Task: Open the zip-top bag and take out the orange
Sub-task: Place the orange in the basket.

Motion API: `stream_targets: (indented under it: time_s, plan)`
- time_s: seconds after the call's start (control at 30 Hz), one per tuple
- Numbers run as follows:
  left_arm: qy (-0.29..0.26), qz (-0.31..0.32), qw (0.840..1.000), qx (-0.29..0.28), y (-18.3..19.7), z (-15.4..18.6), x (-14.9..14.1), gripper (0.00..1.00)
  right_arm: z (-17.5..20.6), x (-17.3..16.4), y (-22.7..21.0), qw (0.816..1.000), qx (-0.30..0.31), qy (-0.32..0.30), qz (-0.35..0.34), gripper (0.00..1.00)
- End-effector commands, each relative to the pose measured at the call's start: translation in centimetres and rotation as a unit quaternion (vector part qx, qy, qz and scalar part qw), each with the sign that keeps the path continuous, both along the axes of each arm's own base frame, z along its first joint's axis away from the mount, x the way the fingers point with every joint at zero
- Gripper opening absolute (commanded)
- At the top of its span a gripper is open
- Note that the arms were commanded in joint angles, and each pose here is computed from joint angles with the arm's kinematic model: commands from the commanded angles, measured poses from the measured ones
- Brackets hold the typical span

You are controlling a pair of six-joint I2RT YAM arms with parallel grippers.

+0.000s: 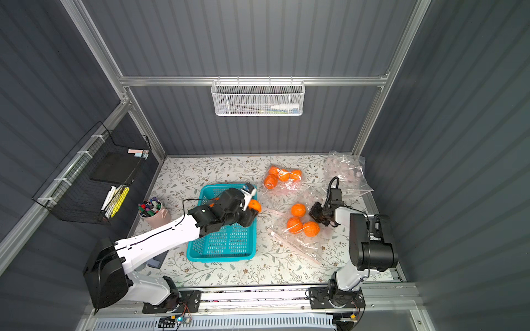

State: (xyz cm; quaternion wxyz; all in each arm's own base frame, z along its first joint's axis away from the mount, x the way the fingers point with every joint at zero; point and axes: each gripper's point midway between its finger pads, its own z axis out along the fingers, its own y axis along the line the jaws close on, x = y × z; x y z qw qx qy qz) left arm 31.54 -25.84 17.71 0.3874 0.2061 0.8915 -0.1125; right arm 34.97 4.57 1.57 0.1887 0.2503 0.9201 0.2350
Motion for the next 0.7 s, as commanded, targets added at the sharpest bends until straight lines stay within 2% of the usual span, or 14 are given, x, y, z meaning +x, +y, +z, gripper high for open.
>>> stream_targets:
  time_s: [0.0, 0.1, 0.23, 0.67]
  plan:
    - [0.008, 0.091, 0.993, 0.072, 5.2, -2.9, 0.7, 0.51, -1.2, -0.9, -0.3, 0.999, -0.004, 0.032, -0.009, 0.10]
    - [0.030, 0.115, 0.987, 0.108, 7.0, -5.4, 1.4, 0.51, -1.2, -0.9, -0.3, 0.999, -0.004, 0.031, -0.008, 0.11]
    - [0.053, 0.113, 0.983, 0.135, 7.3, -7.8, 1.6, 0.51, -1.2, -0.9, -0.3, 0.999, -0.004, 0.031, -0.008, 0.11]
    - [0.094, 0.121, 0.969, 0.193, 9.8, -11.6, 0.5, 0.56, -1.2, -0.9, -0.3, 0.999, -0.004, 0.032, -0.009, 0.11]
